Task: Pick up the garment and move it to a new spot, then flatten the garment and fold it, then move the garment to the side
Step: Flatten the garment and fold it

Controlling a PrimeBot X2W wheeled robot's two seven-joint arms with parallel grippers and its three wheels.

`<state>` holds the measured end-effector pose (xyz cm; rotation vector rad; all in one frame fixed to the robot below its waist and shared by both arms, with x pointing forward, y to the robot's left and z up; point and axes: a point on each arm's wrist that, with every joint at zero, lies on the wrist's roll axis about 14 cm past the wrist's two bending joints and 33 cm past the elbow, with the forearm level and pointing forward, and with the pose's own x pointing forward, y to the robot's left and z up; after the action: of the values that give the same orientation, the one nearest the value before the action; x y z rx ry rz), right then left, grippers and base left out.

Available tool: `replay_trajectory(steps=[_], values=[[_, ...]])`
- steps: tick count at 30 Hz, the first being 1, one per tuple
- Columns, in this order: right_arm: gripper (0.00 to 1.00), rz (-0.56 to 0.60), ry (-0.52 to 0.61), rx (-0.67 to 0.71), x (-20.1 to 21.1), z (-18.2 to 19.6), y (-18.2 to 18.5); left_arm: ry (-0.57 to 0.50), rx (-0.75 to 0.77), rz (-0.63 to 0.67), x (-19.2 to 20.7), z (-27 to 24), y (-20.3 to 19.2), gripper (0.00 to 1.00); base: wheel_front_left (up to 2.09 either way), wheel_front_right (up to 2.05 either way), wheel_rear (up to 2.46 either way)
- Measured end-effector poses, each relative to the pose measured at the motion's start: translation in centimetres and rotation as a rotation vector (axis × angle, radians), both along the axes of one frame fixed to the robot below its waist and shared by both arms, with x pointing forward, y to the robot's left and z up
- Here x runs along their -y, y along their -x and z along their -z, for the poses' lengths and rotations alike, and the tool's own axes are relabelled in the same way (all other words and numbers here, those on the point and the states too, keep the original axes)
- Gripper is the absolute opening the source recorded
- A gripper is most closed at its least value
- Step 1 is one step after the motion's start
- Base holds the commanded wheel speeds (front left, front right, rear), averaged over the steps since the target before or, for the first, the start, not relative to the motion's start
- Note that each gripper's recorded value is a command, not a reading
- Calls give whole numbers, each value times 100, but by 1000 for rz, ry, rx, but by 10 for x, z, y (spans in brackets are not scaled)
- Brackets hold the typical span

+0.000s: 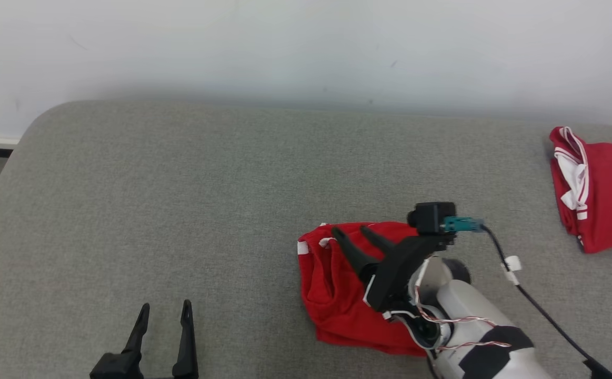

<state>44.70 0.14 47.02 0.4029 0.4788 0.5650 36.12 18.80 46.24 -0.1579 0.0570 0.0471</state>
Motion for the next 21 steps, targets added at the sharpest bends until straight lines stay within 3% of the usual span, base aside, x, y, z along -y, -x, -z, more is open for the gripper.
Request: replay_trajectory(steps=[11,21], values=[[100,192,26,400,78,-54,-10,-20,23,11,2,-7,-3,100,0,0,0],[100,333,212,631,145,-73,21,-24,53,24,7,-16,-7,100,0,0,0]])
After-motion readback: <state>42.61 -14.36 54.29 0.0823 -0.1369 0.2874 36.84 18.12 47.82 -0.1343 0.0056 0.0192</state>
